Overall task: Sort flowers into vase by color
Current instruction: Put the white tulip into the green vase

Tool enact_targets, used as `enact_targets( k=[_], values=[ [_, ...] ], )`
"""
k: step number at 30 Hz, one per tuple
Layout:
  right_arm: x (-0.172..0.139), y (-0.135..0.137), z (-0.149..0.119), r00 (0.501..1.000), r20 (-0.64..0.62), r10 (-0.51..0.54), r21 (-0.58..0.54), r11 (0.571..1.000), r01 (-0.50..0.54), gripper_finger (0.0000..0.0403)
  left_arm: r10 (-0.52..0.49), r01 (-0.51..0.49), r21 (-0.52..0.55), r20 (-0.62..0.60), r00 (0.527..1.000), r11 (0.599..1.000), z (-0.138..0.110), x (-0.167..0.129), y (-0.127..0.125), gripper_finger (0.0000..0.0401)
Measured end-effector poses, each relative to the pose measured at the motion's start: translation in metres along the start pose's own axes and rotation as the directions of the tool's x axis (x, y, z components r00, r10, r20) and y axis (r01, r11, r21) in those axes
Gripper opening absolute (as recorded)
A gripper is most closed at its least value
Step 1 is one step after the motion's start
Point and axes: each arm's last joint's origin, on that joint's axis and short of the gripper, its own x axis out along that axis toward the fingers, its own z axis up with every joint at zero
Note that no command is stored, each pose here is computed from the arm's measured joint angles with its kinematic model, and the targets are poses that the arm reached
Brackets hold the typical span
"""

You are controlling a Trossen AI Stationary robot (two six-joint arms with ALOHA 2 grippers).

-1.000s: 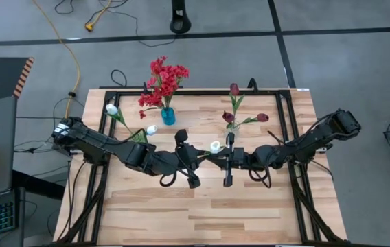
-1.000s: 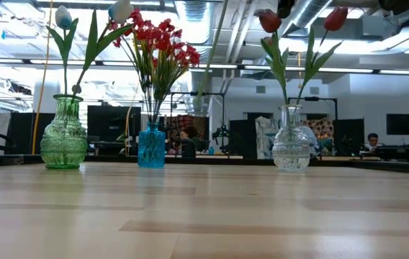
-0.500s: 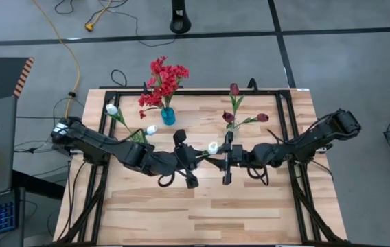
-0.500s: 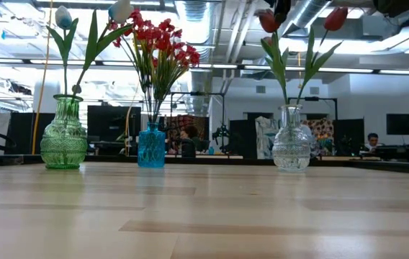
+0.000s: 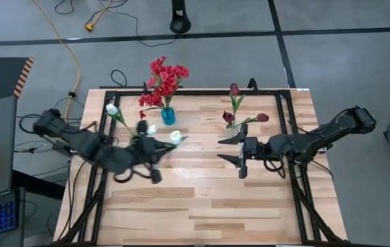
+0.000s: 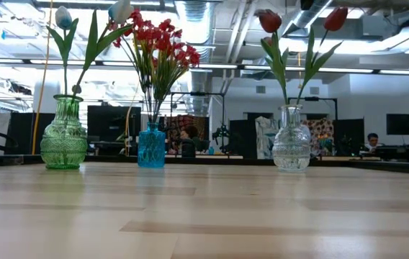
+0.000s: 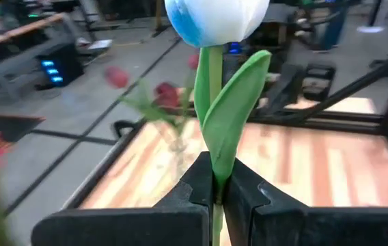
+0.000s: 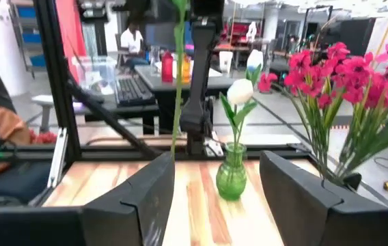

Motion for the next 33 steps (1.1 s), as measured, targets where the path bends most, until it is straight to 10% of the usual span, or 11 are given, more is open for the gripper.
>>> enact_targets(
  k=[12, 33],
  values=[
    [-0.008, -0.001, -0.002, 0.998, -0.061, 0.011, -0.027, 1.000, -0.013, 0.0235, 0.267, -0.267, 0.005, 0.063, 0.962, 0.964, -0.026, -0.078, 0.026, 0.0000],
    [-0.007, -0.001, -0.005, 0.996, -0.090, 0.011, -0.026, 1.000, -0.013, 0.0234, 0.410, -0.414, 0.021, 0.101, 0.907, 0.910, -0.088, -0.083, 0.063, 0.0000]
  ],
)
